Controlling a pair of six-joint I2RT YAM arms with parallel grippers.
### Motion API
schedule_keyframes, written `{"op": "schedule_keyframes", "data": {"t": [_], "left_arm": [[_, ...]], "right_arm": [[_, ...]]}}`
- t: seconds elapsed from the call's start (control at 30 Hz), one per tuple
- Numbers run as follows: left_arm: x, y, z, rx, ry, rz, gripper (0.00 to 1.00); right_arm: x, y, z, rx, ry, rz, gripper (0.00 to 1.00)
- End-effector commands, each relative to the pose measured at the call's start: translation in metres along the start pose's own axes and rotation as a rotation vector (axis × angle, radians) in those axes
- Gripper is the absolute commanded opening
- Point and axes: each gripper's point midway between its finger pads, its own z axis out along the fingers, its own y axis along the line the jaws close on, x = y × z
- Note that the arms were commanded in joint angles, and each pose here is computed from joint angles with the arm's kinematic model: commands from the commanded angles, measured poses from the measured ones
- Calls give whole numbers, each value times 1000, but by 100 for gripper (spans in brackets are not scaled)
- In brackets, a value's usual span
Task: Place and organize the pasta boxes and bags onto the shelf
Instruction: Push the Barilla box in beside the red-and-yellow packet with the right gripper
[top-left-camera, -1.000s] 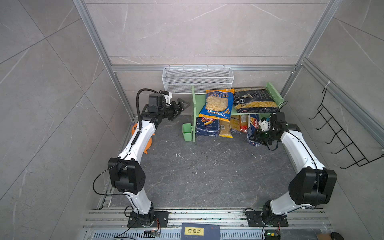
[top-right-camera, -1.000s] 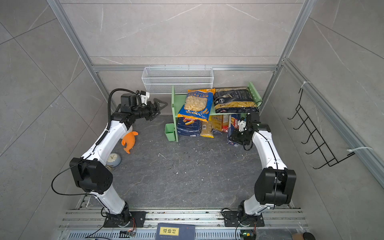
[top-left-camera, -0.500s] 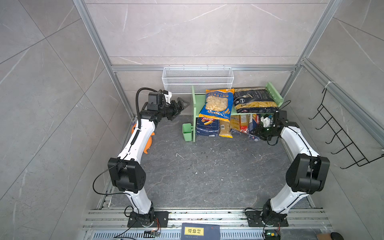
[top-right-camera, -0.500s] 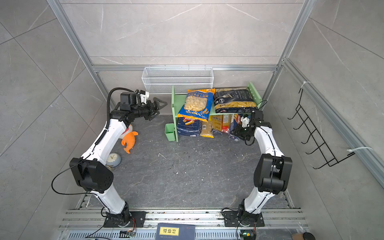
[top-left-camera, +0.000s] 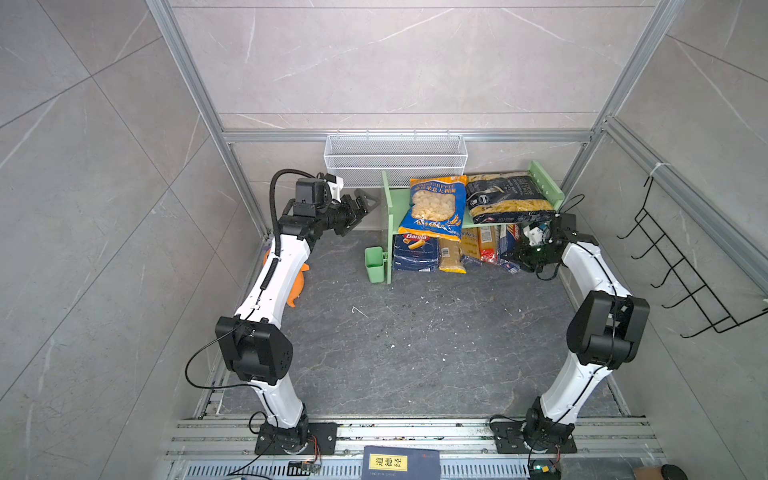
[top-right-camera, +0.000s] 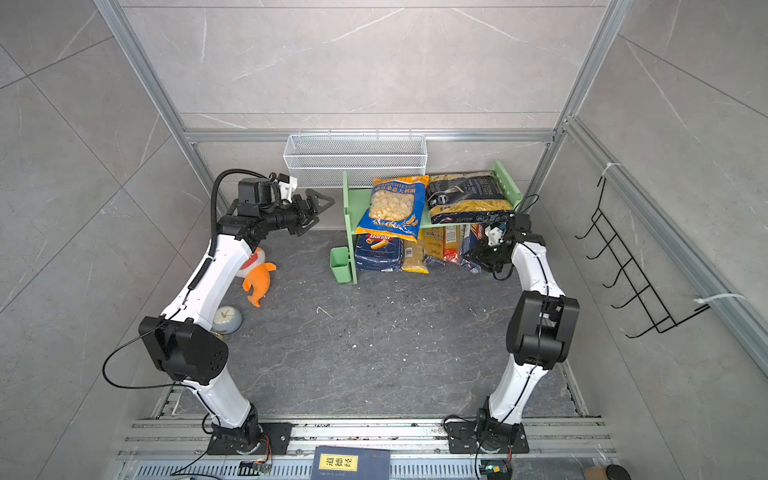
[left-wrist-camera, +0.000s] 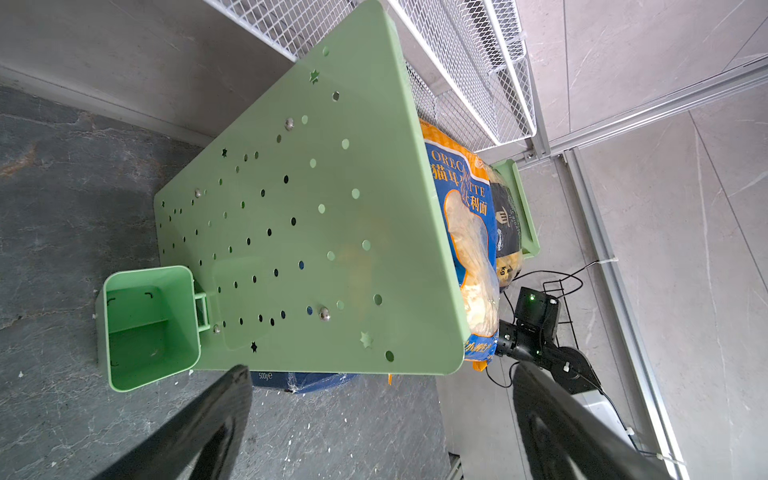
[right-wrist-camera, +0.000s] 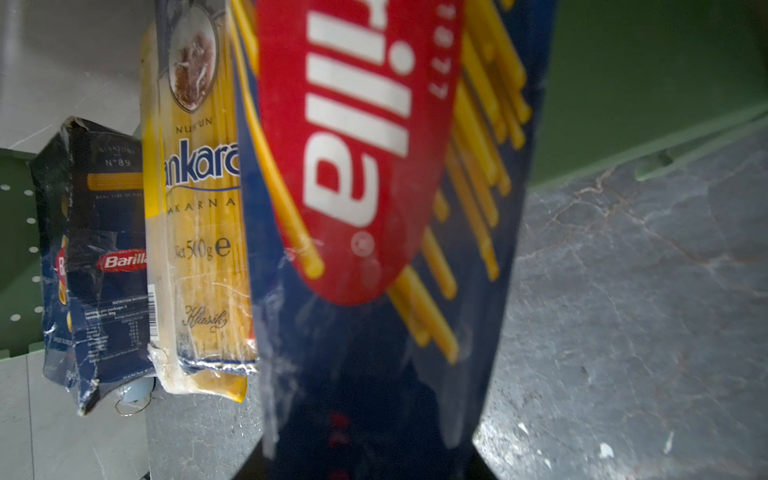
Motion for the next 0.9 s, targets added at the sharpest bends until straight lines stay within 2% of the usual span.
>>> {"op": "schedule_keyframes", "data": {"t": [0.0, 0.17, 0.33, 0.53, 0.6, 0.7, 0.87], "left_arm": [[-4, -10, -1, 3, -12, 34, 100], [-2, -9, 1, -4, -8, 30, 100], [1, -7, 8, -8, 2, 24, 100], [4, -13, 18, 7, 22, 30, 100], [6, -14, 19, 7, 29, 30, 100], [8, -17, 19, 9, 34, 35, 100], [9, -22, 12, 1, 36, 55, 100]], "right_arm": [[-54, 32, -17, -88, -171, -153, 29], [-44, 37, -22, -109, -141, -156, 29], [-32, 30, -22, -60, -118, -186, 29], [-34, 27, -26, -41, -206, -242, 30], [-35, 31, -24, -101, -214, -224, 30], [-37, 43, -19, -264, -204, -161, 29], [-40, 61, -18, -425, -231, -119, 30]]}}
